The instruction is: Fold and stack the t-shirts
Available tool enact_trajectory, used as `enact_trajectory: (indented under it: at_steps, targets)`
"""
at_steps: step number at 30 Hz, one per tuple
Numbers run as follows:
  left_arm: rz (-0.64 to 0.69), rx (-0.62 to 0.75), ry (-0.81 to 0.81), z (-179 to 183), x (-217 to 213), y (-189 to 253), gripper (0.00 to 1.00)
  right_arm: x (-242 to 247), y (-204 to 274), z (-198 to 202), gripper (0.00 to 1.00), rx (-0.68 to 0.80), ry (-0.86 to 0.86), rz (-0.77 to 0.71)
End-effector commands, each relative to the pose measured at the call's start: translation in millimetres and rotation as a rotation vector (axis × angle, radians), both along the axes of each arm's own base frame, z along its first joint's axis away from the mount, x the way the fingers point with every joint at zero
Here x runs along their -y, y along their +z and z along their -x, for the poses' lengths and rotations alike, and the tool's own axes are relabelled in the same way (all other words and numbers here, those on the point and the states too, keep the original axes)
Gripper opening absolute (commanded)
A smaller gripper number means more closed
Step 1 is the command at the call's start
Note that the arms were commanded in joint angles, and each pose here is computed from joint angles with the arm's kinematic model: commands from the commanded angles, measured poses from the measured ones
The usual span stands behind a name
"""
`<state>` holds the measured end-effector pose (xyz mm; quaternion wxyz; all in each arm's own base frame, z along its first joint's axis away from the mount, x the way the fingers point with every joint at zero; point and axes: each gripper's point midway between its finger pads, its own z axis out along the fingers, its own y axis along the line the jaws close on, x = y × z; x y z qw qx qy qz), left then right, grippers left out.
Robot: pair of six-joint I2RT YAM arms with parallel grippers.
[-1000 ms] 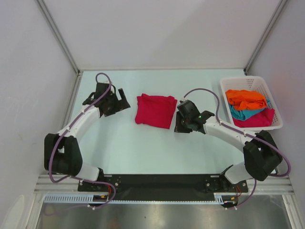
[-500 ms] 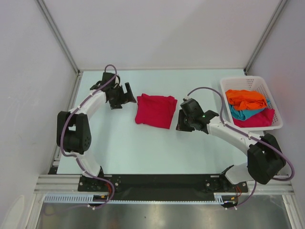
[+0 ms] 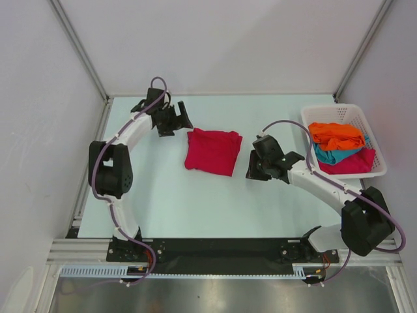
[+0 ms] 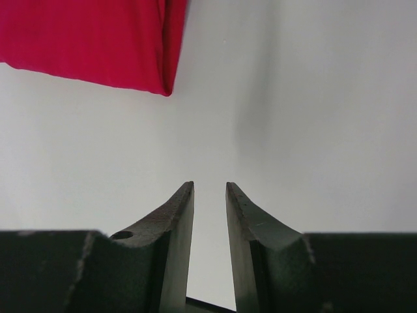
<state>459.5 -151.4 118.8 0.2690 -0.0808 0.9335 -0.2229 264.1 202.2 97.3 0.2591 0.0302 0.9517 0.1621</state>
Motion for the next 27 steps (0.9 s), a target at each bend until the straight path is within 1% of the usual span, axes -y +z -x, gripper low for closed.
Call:
enact_trajectory:
  at_steps: [1, 2, 4, 5, 6, 8, 11, 17, 20, 25, 27]
  targets:
    - [0.030, 0.094, -0.111, -9.2, 45.2, 22.3, 1.00, -2.5, 1.6, -5.2, 0.32, 0.009, 0.012, -0.005]
    - [0.027, 0.097, -0.154, -1.9, 63.4, 23.0, 1.00, -3.5, 1.8, -6.1, 0.32, 0.011, 0.013, -0.007]
    - [0.015, 0.138, -0.220, 3.6, 84.8, 32.9, 0.99, -4.4, -2.0, -7.0, 0.32, 0.002, 0.014, -0.003]
    - [0.000, 0.158, -0.269, 13.2, 106.3, 37.0, 1.00, -4.6, -3.7, -7.8, 0.32, 0.000, 0.014, -0.003]
    - [-0.011, 0.176, -0.302, 17.3, 115.6, 40.0, 0.99, -5.6, -4.8, -7.8, 0.32, -0.002, 0.015, -0.004]
    - [0.008, 0.198, -0.360, 26.3, 138.6, 48.4, 1.00, -7.3, -8.2, -8.3, 0.32, -0.010, 0.017, -0.006]
    - [0.036, 0.184, -0.367, 24.8, 147.3, 42.4, 0.99, -8.0, -10.1, -7.7, 0.31, -0.019, 0.017, -0.007]
    - [0.002, 0.140, -0.358, 17.7, 145.4, 9.5, 1.00, -0.4, -15.1, -2.6, 0.31, -0.032, 0.013, 0.025]
    - [0.014, 0.144, -0.360, 13.6, 150.0, 5.7, 0.99, 0.5, -15.4, -1.9, 0.31, -0.040, 0.013, 0.033]
    - [0.017, 0.174, -0.359, -4.5, 155.2, 7.2, 0.99, 2.6, -14.1, 0.2, 0.31, -0.055, 0.013, 0.047]
    - [0.015, 0.158, -0.347, -10.3, 151.9, -1.4, 0.99, 2.7, -11.0, -1.2, 0.31, -0.051, 0.012, 0.050]
